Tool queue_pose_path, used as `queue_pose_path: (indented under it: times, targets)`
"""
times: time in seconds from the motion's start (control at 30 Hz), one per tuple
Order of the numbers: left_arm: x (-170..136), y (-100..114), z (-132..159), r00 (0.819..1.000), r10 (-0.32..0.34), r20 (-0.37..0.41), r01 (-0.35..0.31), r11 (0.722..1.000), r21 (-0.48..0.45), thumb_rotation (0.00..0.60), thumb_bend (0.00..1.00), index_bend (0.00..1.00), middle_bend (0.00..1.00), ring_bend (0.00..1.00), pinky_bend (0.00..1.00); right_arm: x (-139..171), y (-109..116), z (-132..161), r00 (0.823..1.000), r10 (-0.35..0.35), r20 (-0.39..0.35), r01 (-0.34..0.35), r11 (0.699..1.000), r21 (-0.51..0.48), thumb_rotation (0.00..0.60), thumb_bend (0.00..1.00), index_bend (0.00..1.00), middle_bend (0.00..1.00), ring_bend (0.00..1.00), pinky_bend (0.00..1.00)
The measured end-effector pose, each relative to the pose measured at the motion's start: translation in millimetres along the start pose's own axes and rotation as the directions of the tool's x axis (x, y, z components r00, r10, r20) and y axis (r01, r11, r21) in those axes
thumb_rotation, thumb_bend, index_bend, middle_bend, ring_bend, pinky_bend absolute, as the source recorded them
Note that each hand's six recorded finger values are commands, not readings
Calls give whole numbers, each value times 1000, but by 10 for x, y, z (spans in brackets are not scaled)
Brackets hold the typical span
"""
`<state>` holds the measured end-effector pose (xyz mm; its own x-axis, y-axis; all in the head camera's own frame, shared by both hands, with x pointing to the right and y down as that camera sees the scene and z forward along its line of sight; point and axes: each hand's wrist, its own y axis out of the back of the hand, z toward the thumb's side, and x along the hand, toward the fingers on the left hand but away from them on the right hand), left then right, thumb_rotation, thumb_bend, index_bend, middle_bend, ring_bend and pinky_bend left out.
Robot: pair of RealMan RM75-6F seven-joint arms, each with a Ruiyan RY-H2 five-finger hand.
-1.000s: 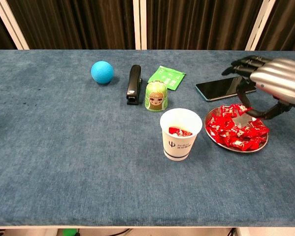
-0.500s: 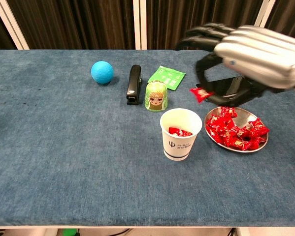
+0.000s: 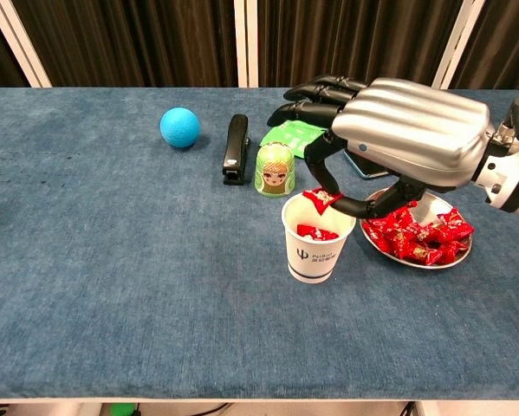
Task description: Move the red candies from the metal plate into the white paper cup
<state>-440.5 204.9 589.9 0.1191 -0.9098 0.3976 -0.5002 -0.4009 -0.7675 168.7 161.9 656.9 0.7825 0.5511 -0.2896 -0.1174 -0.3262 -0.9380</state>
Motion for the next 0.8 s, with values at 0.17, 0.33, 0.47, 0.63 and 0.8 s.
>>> queue_pose_path:
  times: [0.17,0.33,0.47,0.63,0.8]
  targets:
    - [-2,-2,-1,1000,1,-1,-1,1000,0,600,96,134,108,120,251,12,7,-2,1000,2,-3,-2,1000,0,600,273,180,71,0,0]
    - [-1,-14,3,1000,-2,0,2,1000,-1,600,96,134,108,120,251,42,40,-13,1000,-10,0,10,1000,2,600,272,174,70,0,0]
    - [-4,-19,4,1000,-2,1,2,1000,-3,600,96,134,109,120,251,140,87,-109,999,-25,32,25,1000,14,600,273,198,70,0,0]
    - [0,-29,4,1000,-6,3,6,1000,-5,600,97,135,108,120,251,340,33,-420,990,21,138,-24,999,21,600,272,229,66,0,0]
    - [9,-56,15,1000,-12,9,12,1000,-7,600,96,135,108,120,251,607,-163,-792,949,152,275,-155,988,-11,600,267,247,65,0,0]
